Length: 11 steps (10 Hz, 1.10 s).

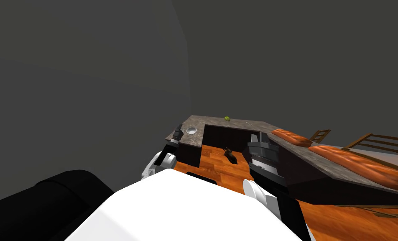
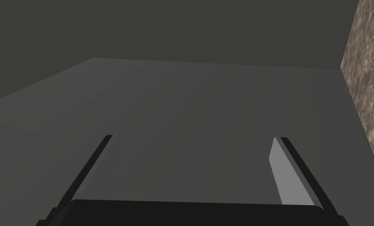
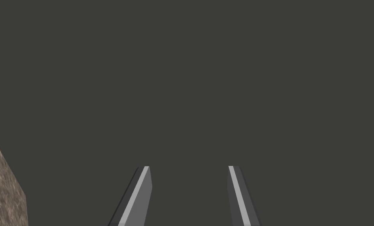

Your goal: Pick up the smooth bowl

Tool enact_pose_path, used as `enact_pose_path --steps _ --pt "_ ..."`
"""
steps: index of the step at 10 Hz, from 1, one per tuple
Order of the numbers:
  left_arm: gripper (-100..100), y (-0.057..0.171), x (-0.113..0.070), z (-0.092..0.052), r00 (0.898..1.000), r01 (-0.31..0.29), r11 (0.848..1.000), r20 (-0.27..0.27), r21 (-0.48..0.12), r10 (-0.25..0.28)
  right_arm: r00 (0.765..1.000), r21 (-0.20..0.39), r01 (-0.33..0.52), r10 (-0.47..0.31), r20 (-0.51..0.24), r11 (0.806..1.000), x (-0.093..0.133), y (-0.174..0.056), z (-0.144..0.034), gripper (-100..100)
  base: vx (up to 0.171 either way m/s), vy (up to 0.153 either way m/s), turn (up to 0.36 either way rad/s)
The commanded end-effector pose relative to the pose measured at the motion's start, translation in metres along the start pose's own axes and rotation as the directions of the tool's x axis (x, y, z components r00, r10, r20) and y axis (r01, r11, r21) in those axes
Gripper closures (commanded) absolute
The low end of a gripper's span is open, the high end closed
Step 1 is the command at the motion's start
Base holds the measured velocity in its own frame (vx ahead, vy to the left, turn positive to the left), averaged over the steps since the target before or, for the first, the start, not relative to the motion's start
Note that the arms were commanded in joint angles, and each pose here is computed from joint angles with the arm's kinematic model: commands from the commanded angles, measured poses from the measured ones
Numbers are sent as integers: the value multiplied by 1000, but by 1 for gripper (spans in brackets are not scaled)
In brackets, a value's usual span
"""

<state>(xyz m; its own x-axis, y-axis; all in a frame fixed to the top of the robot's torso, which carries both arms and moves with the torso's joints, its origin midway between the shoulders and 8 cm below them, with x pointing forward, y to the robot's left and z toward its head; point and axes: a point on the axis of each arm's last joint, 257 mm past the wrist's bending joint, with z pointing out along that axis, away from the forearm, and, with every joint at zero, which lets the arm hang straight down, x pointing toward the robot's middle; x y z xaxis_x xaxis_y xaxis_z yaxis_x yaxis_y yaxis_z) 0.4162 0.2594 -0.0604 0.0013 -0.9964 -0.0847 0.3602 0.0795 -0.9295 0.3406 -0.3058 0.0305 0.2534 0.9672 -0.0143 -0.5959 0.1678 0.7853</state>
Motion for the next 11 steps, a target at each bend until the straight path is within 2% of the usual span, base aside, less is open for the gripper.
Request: enact_pose_path --steps 1,4,5,8,10,11 --pt "-100 14 2 5 1000 -3 999 -12 -45 3 1000 0 0 0 0 1000 0 0 0 0 -26 -28 -63" --pt "-100 39 1 8 1000 -8 991 -13 -135 6 1000 0 0 0 0 1000 0 0 0 0 -26 -24 -45" --pt "-100 39 1 8 1000 -8 991 -13 -135 6 1000 0 0 0 0 1000 0 0 0 0 -12 -10 9" --pt "-100 64 -1 15 1000 -17 976 -21 -216 13 1000 0 0 0 0 1000 0 0 0 0 -20 -23 -66" --pt "-100 74 -2 12 1000 -18 966 -15 -257 14 1000 0 0 0 0 1000 0 0 0 0 -21 -20 -9" --pt "-100 85 -4 15 1000 -22 956 -15 -291 18 1000 0 0 0 0 1000 0 0 0 0 -14 -20 -70"
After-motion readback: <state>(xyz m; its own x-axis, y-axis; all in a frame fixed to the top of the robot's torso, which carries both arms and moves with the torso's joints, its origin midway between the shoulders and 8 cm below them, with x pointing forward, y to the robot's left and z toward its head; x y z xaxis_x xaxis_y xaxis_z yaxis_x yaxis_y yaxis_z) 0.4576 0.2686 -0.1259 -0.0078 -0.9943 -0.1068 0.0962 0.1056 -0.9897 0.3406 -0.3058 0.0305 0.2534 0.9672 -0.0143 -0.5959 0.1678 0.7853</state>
